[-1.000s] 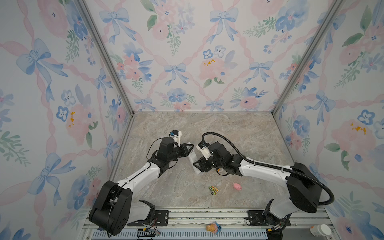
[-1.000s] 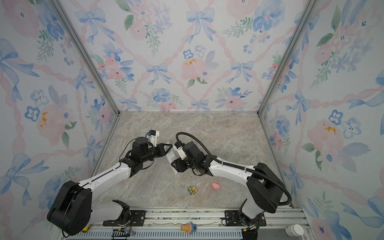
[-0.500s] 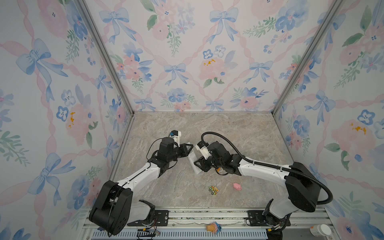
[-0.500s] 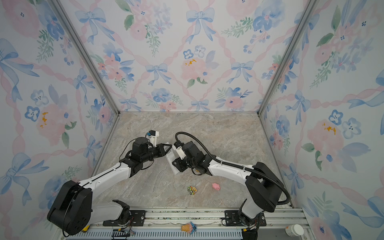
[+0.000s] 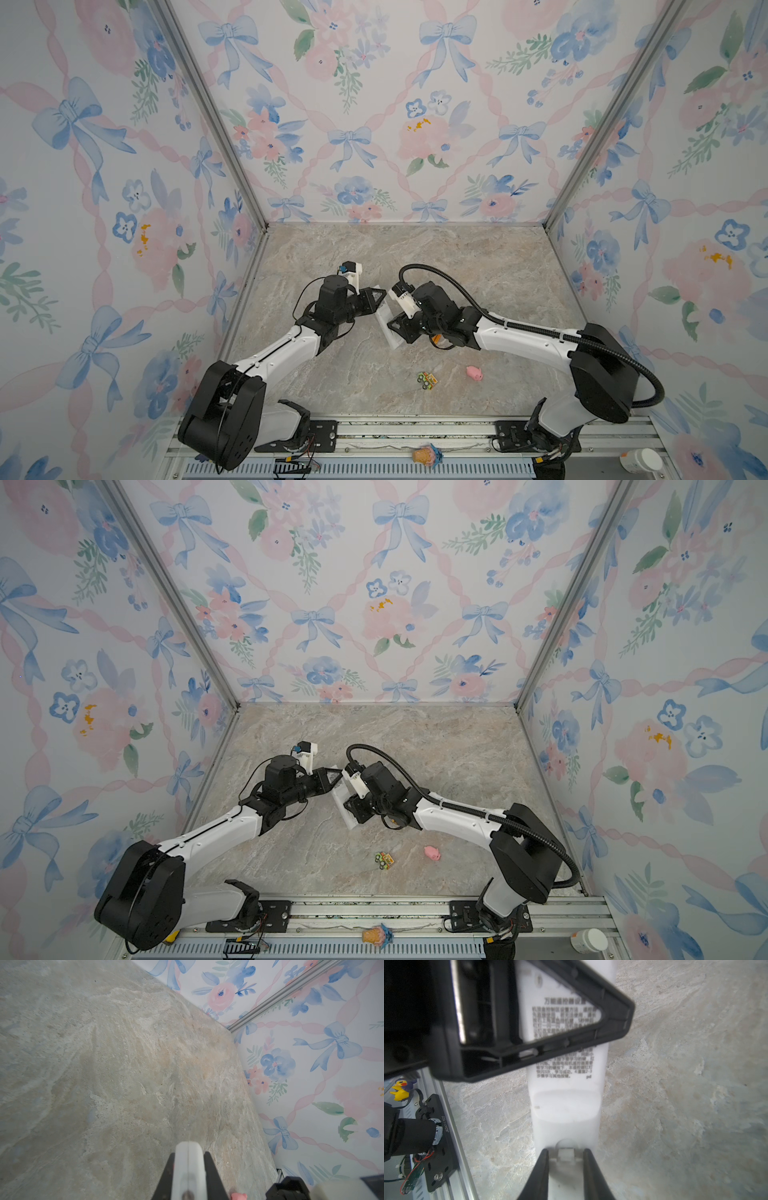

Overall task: Load the batteries into the remote control
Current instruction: 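Pinch the battery cover tab between the right gripper fingers, then pull the battery cover off the remote with the right gripper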

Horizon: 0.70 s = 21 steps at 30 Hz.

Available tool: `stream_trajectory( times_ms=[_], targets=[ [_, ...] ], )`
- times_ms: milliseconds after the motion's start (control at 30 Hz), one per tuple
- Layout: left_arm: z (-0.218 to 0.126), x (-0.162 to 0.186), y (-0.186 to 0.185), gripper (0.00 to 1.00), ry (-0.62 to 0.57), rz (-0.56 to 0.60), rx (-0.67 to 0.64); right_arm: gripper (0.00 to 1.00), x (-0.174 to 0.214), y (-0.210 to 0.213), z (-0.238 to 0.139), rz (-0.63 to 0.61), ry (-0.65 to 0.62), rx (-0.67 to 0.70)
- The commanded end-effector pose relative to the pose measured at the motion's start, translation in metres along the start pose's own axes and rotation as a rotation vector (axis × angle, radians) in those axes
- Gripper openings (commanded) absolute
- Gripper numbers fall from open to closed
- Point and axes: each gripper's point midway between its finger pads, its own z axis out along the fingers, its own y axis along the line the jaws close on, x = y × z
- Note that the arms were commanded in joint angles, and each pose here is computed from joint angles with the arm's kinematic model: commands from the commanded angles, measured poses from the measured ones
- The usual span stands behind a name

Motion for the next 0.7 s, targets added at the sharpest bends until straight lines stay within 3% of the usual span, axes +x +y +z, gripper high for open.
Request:
stream_trajectory(
  times_ms=[0, 667],
  targets=[
    [-0.0003, -0.0020, -0.0029, 0.00, -0.018, 0.008, 0.018, 0.21, -0.0127, 0.0138, -0.0029, -0.042, -0.020, -0.021],
    [-0.0026, -0.0017, 0.0070, 0.00, -0.020, -0.002, 0.000, 0.20, -0.0138, 0.0188, -0.0034, -0.070, -0.023, -0.020]
  ],
)
